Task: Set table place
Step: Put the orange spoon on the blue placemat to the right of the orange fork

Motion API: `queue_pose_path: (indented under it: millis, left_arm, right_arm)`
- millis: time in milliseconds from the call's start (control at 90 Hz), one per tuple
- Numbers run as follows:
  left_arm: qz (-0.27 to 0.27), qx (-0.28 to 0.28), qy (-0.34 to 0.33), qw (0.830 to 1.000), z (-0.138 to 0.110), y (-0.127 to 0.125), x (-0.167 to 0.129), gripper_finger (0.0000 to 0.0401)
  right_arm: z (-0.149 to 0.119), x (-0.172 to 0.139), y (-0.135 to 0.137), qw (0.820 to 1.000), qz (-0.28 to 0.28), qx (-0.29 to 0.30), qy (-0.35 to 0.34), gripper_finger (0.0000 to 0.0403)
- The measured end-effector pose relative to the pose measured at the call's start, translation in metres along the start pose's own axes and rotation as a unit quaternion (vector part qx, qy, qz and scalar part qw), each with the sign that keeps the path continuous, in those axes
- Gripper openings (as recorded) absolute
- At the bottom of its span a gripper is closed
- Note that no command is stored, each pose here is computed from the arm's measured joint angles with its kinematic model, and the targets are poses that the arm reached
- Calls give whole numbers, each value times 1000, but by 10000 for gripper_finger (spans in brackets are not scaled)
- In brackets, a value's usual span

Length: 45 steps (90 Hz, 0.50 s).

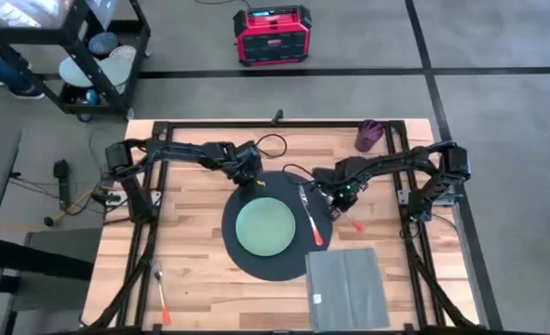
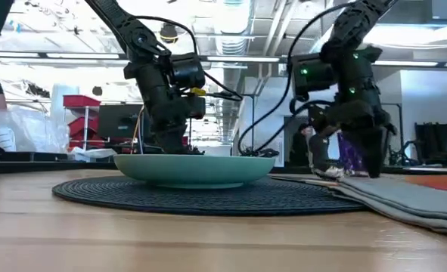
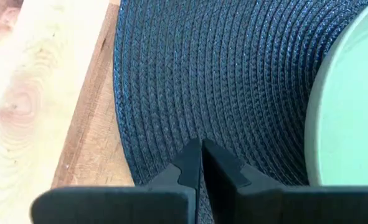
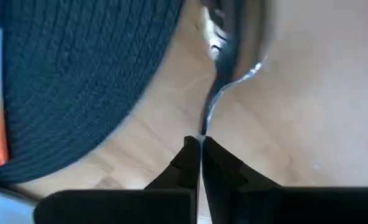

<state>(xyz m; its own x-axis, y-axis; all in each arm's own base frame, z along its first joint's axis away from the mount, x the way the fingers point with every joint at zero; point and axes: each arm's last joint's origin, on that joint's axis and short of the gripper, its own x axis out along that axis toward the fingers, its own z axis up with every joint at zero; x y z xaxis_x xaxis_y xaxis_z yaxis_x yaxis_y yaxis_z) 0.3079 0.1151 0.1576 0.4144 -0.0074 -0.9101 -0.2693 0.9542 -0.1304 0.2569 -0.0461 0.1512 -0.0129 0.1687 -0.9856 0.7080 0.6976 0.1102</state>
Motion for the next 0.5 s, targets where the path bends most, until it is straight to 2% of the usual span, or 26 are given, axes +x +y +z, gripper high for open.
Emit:
queue_pose_path:
  millis: [233, 433, 500]
  left_arm:
    - [0, 1, 0, 1000, 0, 0, 0, 0]
    - [0, 1, 1, 1000, 0, 0, 0, 0]
    - [0, 1, 1, 1000, 0, 0, 0, 0]
  right_arm:
    - [10, -17, 12, 999, 24, -3, -31, 1]
    - [16, -22, 24, 993, 118, -3, -30, 1]
    - [16, -22, 29, 990, 133, -4, -35, 1]
